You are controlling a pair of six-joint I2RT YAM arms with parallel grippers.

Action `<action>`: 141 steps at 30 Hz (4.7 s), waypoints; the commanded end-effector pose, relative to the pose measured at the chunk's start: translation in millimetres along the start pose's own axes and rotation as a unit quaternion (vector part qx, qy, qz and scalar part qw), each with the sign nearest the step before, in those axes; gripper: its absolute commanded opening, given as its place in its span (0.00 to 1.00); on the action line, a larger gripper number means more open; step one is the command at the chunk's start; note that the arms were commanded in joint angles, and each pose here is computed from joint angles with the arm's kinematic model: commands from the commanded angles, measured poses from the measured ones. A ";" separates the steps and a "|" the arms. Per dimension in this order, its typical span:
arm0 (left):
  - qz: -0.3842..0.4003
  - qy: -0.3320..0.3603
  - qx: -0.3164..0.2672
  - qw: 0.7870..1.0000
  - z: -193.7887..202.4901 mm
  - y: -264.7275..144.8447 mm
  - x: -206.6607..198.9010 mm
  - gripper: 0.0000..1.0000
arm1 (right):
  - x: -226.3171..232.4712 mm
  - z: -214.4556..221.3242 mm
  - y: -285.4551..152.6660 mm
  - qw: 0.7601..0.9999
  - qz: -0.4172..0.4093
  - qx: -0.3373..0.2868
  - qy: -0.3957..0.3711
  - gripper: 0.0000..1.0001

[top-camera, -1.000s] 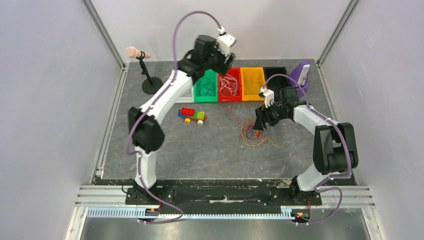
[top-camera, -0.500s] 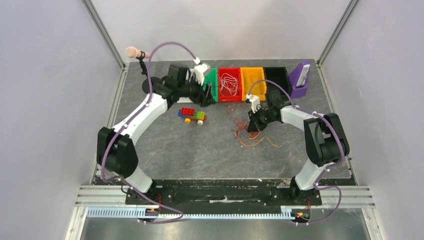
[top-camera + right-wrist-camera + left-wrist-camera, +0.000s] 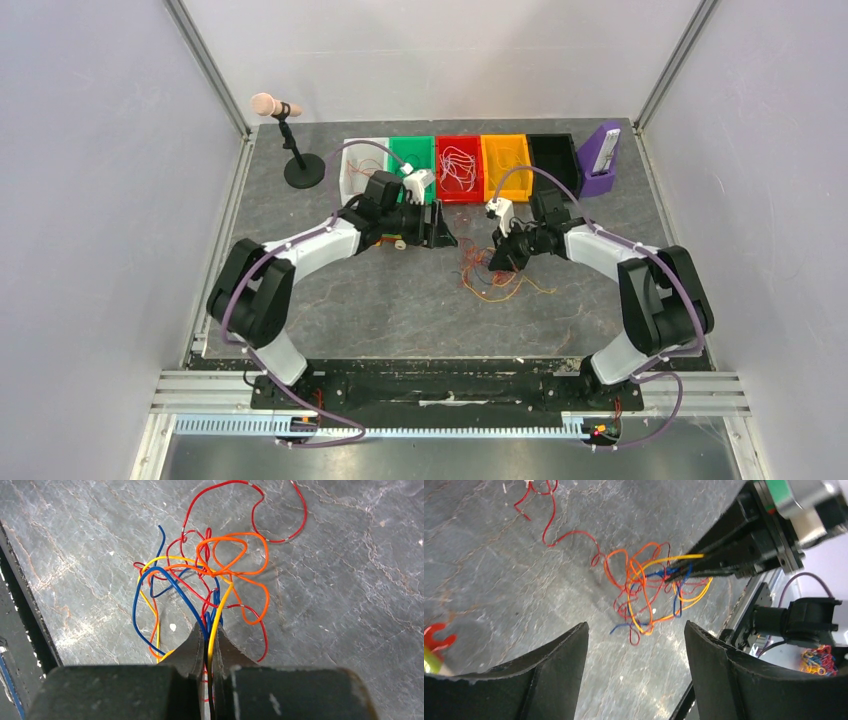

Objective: Untangle the cables

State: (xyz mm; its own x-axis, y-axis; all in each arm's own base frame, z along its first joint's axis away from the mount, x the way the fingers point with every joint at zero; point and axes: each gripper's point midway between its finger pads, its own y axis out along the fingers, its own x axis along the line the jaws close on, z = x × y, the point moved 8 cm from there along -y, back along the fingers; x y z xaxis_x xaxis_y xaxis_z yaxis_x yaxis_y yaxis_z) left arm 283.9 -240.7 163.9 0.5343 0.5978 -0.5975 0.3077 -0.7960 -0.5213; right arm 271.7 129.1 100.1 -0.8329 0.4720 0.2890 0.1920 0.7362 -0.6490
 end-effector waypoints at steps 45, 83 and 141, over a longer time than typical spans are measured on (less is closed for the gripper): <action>0.087 0.097 -0.142 0.981 -101.7 -111.5 -77.6 0.02 | -15.8 17.7 1.4 0.999 0.032 0.029 0.010 0.11; 0.014 0.337 -0.431 0.837 -234.9 -308.4 -211.0 0.02 | -8.3 15.9 -18.2 1.000 0.008 0.003 0.000 0.67; 0.237 0.087 -0.211 0.944 -169.9 -175.0 -165.5 0.02 | 105.9 -214.4 -114.2 0.880 0.014 -0.373 -0.294 0.07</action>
State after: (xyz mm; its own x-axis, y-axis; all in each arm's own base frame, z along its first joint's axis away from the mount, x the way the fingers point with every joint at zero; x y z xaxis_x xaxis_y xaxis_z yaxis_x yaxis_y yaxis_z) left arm 278.5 -215.7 448.9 0.7946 0.2065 -0.5709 0.2919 -0.9545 0.0610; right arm 270.6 198.2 329.7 -0.9284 0.3014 -0.2173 0.3094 0.9509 -0.0033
